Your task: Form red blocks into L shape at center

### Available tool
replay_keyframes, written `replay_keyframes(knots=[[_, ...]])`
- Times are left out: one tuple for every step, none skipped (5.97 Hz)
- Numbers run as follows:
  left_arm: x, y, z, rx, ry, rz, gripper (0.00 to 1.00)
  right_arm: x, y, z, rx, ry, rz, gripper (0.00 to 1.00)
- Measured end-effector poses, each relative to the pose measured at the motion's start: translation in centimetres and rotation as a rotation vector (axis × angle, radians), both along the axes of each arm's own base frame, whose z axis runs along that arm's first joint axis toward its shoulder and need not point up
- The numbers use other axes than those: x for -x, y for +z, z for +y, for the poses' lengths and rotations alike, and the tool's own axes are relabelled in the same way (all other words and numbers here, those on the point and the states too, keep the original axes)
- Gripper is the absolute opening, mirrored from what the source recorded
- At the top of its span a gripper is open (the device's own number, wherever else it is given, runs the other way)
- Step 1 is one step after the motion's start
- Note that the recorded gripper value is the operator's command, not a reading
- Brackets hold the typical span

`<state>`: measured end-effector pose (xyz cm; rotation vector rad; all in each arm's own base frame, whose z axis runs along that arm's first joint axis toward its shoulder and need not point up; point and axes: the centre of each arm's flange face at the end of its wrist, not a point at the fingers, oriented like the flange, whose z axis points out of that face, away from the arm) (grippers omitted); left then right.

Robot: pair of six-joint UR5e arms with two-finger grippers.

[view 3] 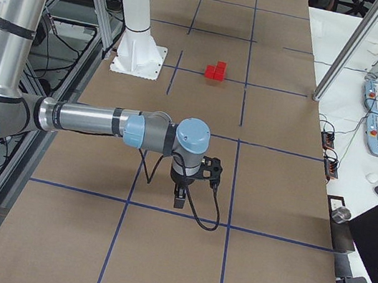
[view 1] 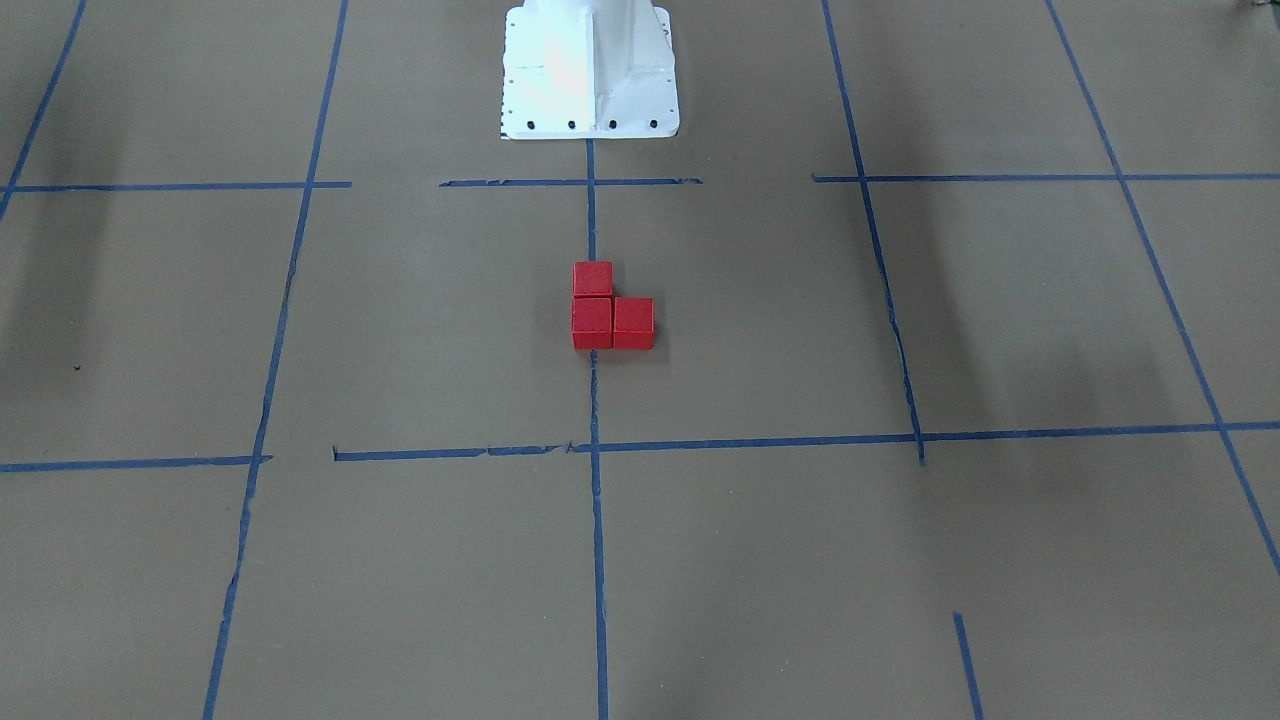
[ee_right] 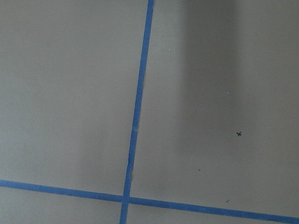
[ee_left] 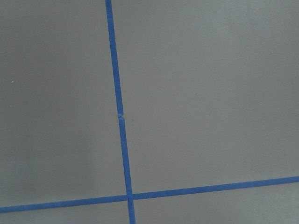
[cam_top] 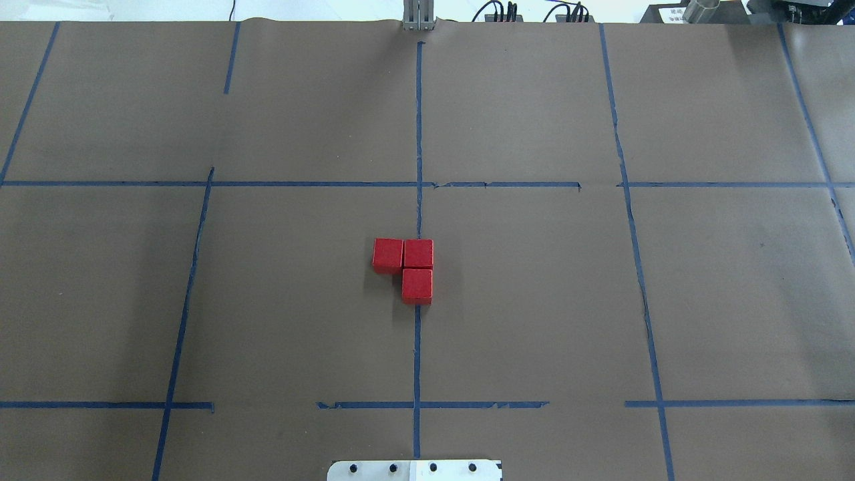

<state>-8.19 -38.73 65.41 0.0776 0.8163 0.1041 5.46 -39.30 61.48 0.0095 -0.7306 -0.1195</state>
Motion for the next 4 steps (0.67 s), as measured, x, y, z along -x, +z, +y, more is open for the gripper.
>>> replay_keyframes(knots=[[0.02,0.09,-0.05,-0.003,-0.001,-0.004,1.0,0.0,0.1,0.11,0.003,0.0,0.0,1.0],[0.03,0.13,-0.05,-0.004,-0.001,-0.005,1.0,-0.01,0.15,0.34,0.005,0.0,0.0,1.0],[0.03,0.29,-0.03,-0.001,0.0,-0.007,1.0,-0.02,0.09,0.58,0.005,0.001,0.0,1.0],[0.01,0.3,0.0,-0.001,0.0,-0.006,1.0,0.0,-0.01,0.68,0.004,0.002,-0.002,1.0]])
